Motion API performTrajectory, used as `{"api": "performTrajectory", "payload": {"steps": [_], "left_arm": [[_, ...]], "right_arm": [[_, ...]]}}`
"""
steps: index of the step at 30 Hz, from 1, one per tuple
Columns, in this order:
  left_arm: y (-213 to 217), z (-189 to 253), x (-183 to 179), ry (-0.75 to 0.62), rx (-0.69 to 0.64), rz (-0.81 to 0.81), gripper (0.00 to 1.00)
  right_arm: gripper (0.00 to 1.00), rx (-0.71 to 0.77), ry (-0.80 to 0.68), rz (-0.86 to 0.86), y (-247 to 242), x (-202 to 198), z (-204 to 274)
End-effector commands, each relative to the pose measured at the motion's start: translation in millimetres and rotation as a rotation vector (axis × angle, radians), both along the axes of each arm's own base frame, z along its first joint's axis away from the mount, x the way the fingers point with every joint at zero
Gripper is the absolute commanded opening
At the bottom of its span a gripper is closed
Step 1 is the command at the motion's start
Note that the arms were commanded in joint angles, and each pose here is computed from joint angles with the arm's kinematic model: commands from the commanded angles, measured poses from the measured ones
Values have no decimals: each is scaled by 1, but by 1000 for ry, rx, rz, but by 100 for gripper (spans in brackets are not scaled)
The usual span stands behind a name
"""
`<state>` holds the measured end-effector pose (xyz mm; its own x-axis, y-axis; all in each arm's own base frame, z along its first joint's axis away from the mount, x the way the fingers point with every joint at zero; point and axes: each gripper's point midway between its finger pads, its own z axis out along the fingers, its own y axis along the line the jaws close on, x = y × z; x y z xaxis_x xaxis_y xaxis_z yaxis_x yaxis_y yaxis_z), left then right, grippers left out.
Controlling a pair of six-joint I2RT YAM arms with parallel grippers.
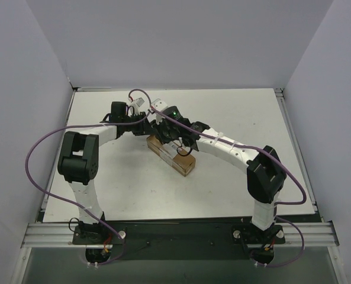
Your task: Unpack the express box
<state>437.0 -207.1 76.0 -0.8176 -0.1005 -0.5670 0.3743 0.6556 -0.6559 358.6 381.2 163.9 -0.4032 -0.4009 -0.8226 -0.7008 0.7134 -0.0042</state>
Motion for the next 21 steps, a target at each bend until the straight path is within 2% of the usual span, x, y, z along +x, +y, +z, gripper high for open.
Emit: {"api": "performTrajectory", "payload": {"steps": [1, 12, 21], "left_arm": [[15, -24, -11, 61, 92, 61, 36], [15, -28, -11, 67, 96, 58, 35], [15, -32, -15, 75, 97, 50, 34]], "right_arm": [[0, 18, -29, 29, 8, -8, 4], [0, -4, -63, 114, 16, -21, 2], [0, -12, -164, 192, 19, -24, 15]]}}
